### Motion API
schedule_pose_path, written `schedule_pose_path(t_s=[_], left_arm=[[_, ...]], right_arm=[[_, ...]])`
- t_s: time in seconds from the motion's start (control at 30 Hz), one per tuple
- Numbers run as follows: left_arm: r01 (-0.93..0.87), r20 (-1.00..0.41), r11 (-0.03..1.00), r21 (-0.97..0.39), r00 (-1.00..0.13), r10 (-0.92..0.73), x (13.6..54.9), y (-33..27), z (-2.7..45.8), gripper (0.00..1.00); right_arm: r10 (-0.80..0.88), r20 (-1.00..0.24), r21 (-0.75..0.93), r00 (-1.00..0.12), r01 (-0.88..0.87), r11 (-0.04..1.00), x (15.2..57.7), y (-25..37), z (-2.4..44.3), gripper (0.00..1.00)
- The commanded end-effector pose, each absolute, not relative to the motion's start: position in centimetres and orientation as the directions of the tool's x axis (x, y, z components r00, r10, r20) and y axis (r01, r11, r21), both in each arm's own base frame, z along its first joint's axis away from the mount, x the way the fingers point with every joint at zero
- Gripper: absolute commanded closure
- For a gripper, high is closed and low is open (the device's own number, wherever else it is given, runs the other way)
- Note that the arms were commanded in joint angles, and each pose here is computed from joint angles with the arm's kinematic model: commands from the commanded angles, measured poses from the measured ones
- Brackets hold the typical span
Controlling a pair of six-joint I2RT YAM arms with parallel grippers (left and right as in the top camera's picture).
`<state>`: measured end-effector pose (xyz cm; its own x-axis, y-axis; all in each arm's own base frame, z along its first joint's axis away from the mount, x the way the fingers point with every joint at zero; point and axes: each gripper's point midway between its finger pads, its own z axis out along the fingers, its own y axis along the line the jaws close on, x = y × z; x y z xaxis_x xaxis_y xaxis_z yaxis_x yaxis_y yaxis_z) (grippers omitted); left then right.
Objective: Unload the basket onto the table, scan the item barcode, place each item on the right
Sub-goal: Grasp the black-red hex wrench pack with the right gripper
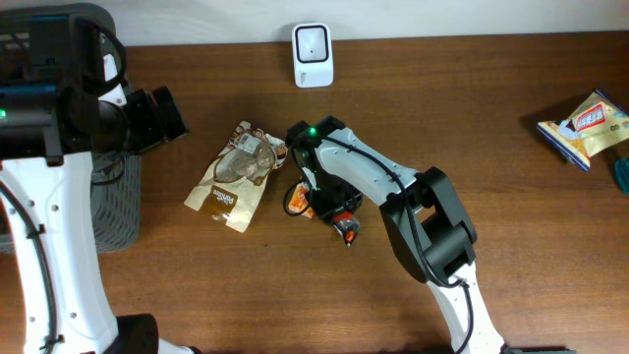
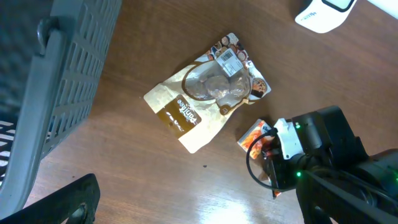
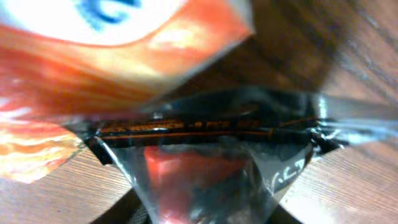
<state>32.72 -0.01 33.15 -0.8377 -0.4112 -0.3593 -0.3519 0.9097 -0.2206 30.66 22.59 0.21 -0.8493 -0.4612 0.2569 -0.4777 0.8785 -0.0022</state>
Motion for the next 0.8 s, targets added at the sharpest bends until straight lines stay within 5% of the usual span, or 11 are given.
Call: schedule_pose_path(t_s=[0.0, 0.23, 0.3, 0.33, 0.4, 0.5, 0.77], left_arm=[[-0.357, -0.363, 0.907, -0.223, -0.833, -0.417, 32.6, -0.1, 33.3, 0.01], [-0.357, -0.363, 0.907, -0.223, -0.833, -0.417, 32.6, -0.1, 33.3, 0.01], [-0.357, -0.363, 0.907, -0.223, -0.833, -0.417, 32.6, -0.1, 33.3, 0.01], [-0.358, -0.363, 0.907, -0.223, -0.833, -0.418, 32.6, -0.1, 33.3, 0.01], [-0.357, -0.363, 0.907, -0.223, -0.833, -0.417, 32.6, -0.1, 33.3, 0.01], [-0.357, -0.363, 0.907, -0.223, -0.833, -0.417, 32.6, -0.1, 33.3, 0.01], [-0.357, -0.363, 0.907, -0.223, -0.833, -0.417, 32.6, -0.1, 33.3, 0.01]], right_arm=[[-0.451, 0.224, -0.018, -0.864, -0.466, 0.884, 31.1, 22.7, 1.2, 0.64], [-0.439, 0.209, 0.206, -0.874, -0.400, 0.893, 32.7, 23.1, 5.3, 0.67], [-0.502, 0.120, 0.505, -0.857, -0.382, 0.774, 33.5, 24.8, 8.7, 0.68], [-0.527, 0.021, 0.703, -0.849, -0.363, 0.612, 33.7, 25.8, 11.5, 0.68], [-0.512, -0.068, 0.830, -0.856, -0.333, 0.448, 34.0, 25.9, 14.3, 0.69], [-0.479, -0.138, 0.896, -0.867, -0.315, 0.312, 34.0, 24.7, 16.8, 0.74], [-0.458, -0.154, 0.921, -0.876, -0.295, 0.255, 33.9, 25.8, 17.9, 0.74]])
